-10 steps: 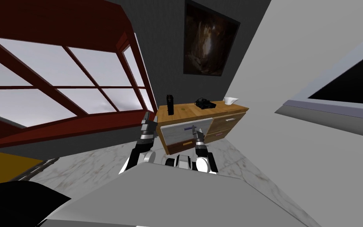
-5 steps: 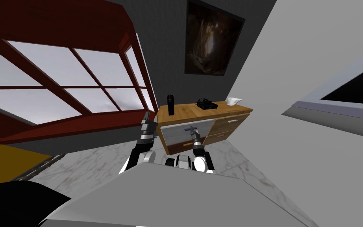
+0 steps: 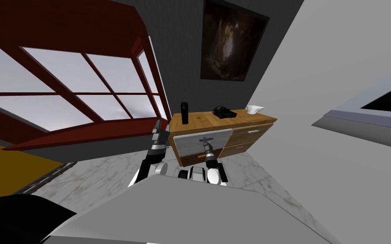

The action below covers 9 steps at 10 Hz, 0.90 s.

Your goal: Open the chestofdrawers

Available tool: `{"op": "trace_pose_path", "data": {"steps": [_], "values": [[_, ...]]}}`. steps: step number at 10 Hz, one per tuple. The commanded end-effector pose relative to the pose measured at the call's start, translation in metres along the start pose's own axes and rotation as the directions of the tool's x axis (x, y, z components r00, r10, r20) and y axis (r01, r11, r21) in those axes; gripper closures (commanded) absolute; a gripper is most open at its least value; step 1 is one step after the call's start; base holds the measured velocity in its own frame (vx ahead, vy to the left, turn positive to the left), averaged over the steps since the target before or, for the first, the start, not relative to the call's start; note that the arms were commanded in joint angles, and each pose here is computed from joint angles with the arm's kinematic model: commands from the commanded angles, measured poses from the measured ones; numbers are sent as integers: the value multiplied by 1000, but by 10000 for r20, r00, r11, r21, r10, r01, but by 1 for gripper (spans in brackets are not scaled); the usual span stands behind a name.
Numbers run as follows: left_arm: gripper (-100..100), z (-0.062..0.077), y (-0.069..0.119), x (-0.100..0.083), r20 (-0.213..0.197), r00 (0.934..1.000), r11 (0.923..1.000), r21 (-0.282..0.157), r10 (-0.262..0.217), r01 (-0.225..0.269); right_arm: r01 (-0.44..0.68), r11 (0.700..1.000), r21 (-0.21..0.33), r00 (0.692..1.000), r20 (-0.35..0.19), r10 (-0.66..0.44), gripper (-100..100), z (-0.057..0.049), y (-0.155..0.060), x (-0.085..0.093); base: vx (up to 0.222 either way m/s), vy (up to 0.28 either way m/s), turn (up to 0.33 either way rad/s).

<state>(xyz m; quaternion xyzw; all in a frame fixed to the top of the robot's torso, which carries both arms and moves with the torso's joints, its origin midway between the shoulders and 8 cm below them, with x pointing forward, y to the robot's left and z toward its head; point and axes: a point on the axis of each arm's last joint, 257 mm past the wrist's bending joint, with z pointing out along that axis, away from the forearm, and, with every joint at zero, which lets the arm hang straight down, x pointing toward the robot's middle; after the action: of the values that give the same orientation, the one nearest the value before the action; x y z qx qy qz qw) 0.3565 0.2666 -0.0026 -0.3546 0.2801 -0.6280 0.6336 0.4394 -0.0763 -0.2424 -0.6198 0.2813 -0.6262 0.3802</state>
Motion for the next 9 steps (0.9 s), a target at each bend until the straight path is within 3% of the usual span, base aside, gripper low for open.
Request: {"op": "trace_pose_path", "data": {"steps": [1, 5, 9], "values": [[0, 0, 0, 0, 0, 10000, 10000, 0, 0, 0, -1083, 9938, -242, 9935, 337, 1091, -100, -2, 6, -16, 19, -16, 57], [0, 0, 0, 0, 0, 10000, 10000, 0, 0, 0, -2486, 9656, -763, 9636, 819, 2546, -100, -5, 19, -42, 23, -17, 65], [0, 0, 0, 0, 0, 10000, 10000, 0, 0, 0, -3365, 9341, -1191, 9313, 1048, 3488, -100, -9, 29, -57, 14, -12, 43]]}}
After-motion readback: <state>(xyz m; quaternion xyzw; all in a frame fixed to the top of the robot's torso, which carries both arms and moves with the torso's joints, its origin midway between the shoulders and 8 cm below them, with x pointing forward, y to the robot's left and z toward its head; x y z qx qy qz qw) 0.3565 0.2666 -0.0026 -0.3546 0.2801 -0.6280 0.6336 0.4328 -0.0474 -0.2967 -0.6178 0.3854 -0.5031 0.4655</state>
